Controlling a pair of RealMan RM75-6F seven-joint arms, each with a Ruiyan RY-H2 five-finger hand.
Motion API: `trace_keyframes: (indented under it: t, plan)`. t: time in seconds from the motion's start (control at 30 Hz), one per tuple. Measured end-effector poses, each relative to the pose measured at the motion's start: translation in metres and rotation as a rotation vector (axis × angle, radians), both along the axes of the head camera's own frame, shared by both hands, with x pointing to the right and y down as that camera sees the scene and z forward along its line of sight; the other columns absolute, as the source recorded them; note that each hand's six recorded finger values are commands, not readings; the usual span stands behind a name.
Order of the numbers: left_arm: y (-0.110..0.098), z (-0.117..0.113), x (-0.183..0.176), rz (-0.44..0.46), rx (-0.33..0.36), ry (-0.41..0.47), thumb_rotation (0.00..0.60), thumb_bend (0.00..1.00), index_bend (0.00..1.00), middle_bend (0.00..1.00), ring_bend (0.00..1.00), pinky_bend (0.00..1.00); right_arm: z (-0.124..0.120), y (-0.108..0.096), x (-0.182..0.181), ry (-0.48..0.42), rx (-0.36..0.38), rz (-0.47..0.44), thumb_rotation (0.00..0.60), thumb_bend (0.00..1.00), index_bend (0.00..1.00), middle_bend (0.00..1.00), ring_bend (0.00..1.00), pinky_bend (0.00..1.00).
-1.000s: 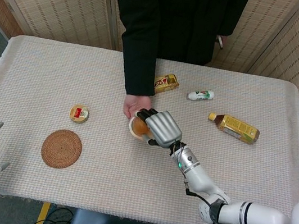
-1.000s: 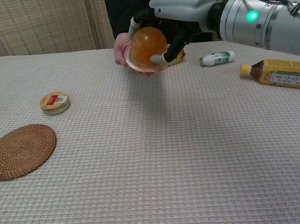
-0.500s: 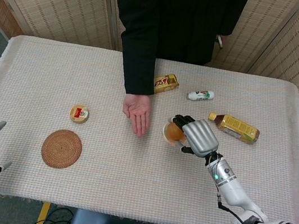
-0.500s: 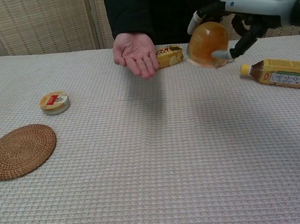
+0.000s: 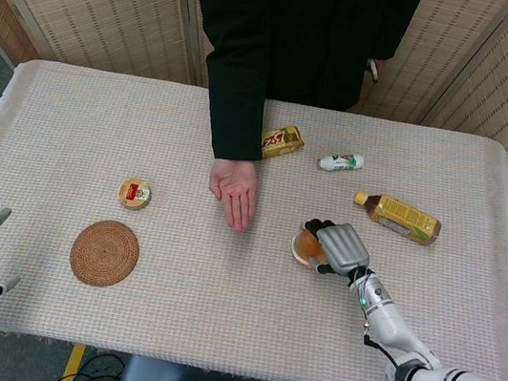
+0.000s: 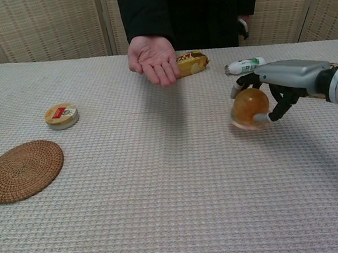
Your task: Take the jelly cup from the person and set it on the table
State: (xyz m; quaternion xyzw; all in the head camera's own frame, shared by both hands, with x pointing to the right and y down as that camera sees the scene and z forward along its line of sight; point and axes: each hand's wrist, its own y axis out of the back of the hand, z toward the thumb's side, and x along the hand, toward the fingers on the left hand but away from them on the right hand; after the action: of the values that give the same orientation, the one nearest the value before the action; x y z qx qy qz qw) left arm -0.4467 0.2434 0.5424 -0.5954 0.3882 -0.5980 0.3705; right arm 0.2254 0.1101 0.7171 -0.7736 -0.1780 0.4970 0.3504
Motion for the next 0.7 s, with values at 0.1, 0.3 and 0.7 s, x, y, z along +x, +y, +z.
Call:
trace_keyframes:
  t: [0.1, 0.3, 0.7]
  plan:
    - [0.0, -0.001, 0.0, 0.004, 0.001, -0.003, 0.6, 0.14, 0.09, 0.0, 0.0, 0.16, 0.011, 0.005, 0.001, 0.024, -0.026, -0.011, 0.6, 0.49, 0.32, 0.28, 0.24, 0.32]
    - [0.0, 0.0, 0.0, 0.006, 0.001, -0.001, 0.6, 0.14, 0.09, 0.0, 0.0, 0.16, 0.009, 0.007, 0.004, 0.035, -0.029, -0.015, 0.6, 0.45, 0.0, 0.03, 0.0, 0.02]
    - [-0.003, 0.003, 0.001, 0.004, 0.003, 0.005, 0.6, 0.14, 0.09, 0.0, 0.0, 0.16, -0.056, -0.008, 0.051, -0.004, 0.115, 0.077, 0.6, 0.45, 0.0, 0.01, 0.0, 0.0]
